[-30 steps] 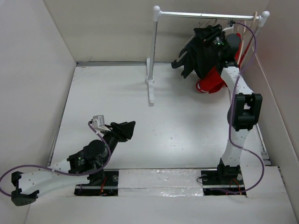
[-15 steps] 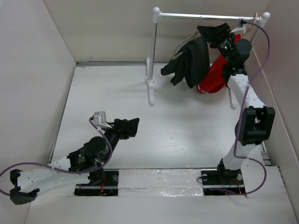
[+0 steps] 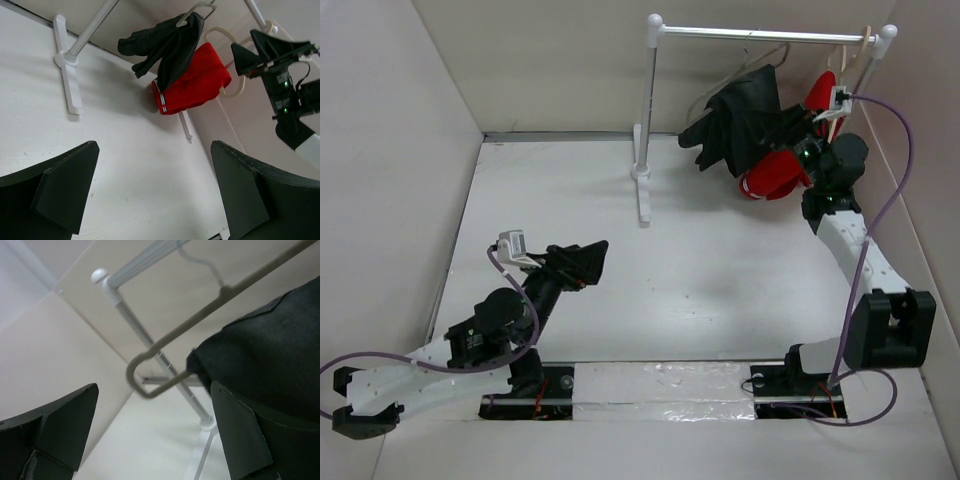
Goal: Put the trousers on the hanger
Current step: Reset both arms
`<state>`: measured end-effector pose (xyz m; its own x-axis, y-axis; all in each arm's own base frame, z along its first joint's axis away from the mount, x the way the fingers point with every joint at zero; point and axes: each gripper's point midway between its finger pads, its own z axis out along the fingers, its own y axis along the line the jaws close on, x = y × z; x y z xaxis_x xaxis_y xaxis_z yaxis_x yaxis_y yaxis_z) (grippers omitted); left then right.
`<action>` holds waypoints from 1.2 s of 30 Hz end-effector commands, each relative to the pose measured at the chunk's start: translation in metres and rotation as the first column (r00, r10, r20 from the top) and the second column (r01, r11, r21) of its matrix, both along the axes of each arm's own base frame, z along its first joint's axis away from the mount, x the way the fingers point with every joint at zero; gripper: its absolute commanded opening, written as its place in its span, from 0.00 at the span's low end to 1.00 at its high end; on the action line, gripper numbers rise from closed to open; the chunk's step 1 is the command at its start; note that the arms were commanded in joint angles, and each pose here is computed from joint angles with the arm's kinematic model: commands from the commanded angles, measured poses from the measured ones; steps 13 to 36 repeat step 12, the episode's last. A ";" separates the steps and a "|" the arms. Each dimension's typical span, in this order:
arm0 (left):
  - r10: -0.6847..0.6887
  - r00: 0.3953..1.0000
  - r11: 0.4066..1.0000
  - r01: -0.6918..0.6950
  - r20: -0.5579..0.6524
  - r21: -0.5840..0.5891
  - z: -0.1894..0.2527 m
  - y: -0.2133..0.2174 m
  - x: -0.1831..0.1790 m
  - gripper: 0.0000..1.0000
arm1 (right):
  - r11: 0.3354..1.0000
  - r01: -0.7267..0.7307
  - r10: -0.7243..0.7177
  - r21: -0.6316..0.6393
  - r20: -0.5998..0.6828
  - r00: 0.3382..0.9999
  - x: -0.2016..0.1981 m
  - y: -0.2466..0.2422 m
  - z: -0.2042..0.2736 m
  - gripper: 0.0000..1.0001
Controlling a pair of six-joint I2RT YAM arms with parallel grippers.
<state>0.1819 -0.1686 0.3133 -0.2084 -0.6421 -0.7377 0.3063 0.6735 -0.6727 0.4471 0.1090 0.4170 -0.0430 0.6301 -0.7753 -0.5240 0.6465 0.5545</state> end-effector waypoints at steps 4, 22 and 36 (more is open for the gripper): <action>0.032 0.999 0.995 -0.028 0.044 -0.091 0.032 0.032 -0.007 0.95 | 0.959 -0.141 0.195 -0.247 0.209 0.958 -0.099 0.038 -0.003 1.00; 0.007 0.999 0.991 -0.003 0.035 -0.131 0.010 0.037 -0.013 0.96 | 0.874 -0.014 0.097 -0.486 0.145 0.985 -0.164 0.023 -0.075 1.00; 0.007 0.999 0.991 -0.003 0.035 -0.131 0.010 0.037 -0.013 0.96 | 0.874 -0.014 0.097 -0.486 0.145 0.985 -0.164 0.023 -0.075 1.00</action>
